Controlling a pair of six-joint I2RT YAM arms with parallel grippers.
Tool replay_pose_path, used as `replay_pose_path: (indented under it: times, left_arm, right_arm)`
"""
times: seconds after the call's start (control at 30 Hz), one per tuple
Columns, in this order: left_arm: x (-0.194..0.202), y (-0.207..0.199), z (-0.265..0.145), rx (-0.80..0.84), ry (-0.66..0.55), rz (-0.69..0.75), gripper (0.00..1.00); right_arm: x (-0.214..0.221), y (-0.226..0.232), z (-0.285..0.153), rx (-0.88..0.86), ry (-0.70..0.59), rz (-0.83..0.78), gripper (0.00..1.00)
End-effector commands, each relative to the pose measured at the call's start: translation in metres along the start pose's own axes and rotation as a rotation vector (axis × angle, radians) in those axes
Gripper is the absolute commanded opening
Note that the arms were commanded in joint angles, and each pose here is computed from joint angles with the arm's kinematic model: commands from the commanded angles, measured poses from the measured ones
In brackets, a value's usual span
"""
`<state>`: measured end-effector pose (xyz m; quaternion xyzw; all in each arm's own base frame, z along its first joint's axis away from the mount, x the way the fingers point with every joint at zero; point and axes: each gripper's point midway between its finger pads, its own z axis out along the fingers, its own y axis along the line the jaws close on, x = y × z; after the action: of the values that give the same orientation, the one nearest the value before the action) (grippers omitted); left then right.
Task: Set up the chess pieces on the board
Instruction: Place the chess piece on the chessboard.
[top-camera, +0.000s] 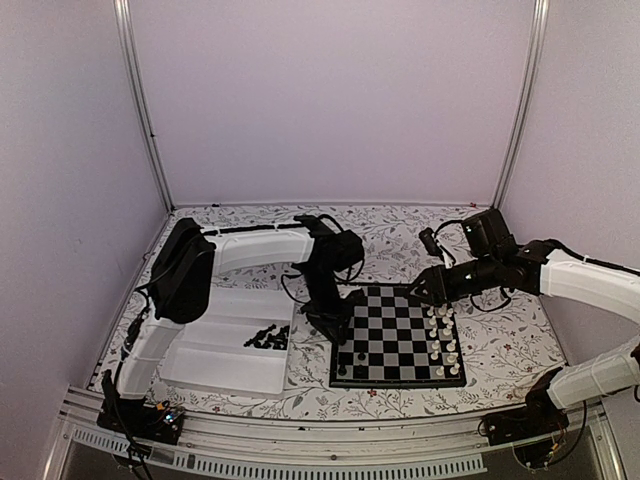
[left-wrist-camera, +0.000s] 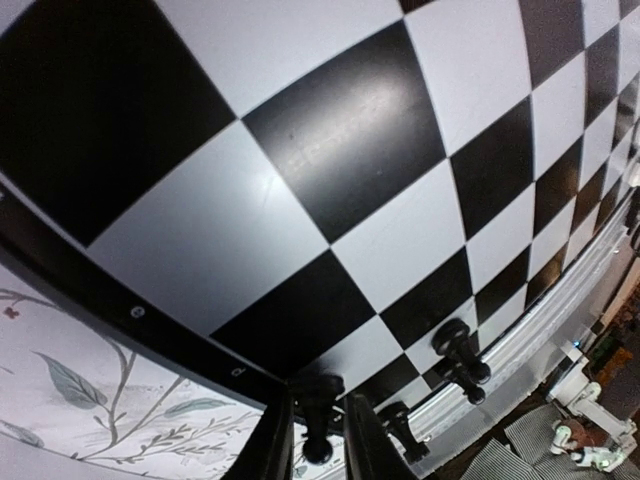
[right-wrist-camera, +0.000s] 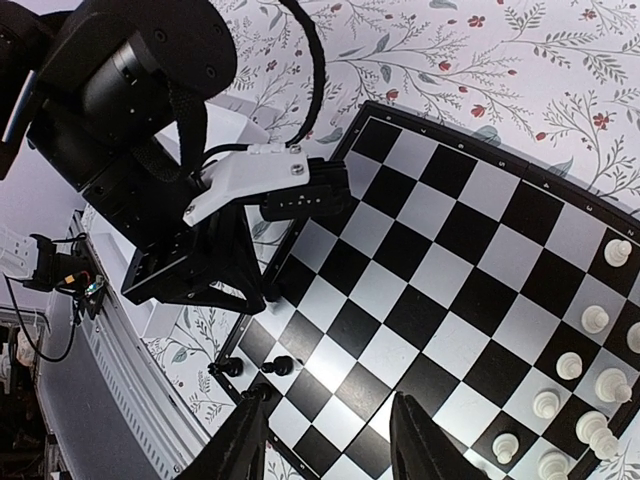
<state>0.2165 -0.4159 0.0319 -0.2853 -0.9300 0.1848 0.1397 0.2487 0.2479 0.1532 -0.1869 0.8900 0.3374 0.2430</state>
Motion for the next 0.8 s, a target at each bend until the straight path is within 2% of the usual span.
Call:
replay_pose_path:
  times: [0.0,0.33,0.6,0.77]
  left_arm:
    - [-0.006,0.0,0.005,-0.004,-0.006,0.0,0.22]
    - [-0.015,-0.004,-0.02,-0.016,-0.075,0.019,0.28]
    - [0.0,0.003,-0.055,-0.1,-0.129,0.035,0.31]
    - [-0.011,-0.001,-0.091,-0.158,-0.3,0.114,0.32]
  right_arm:
    - [-0.005,0.006,-0.003,-0.022,-0.028,-0.005,0.44]
    - [-0.006,0.006,-0.001,-0.025,-0.021,-0.001,0.44]
    - [-0.006,0.006,-0.003,-0.008,-0.004,-0.023,0.44]
    - [-0.007,0.006,0.001,-0.011,0.013,-0.029,0.44]
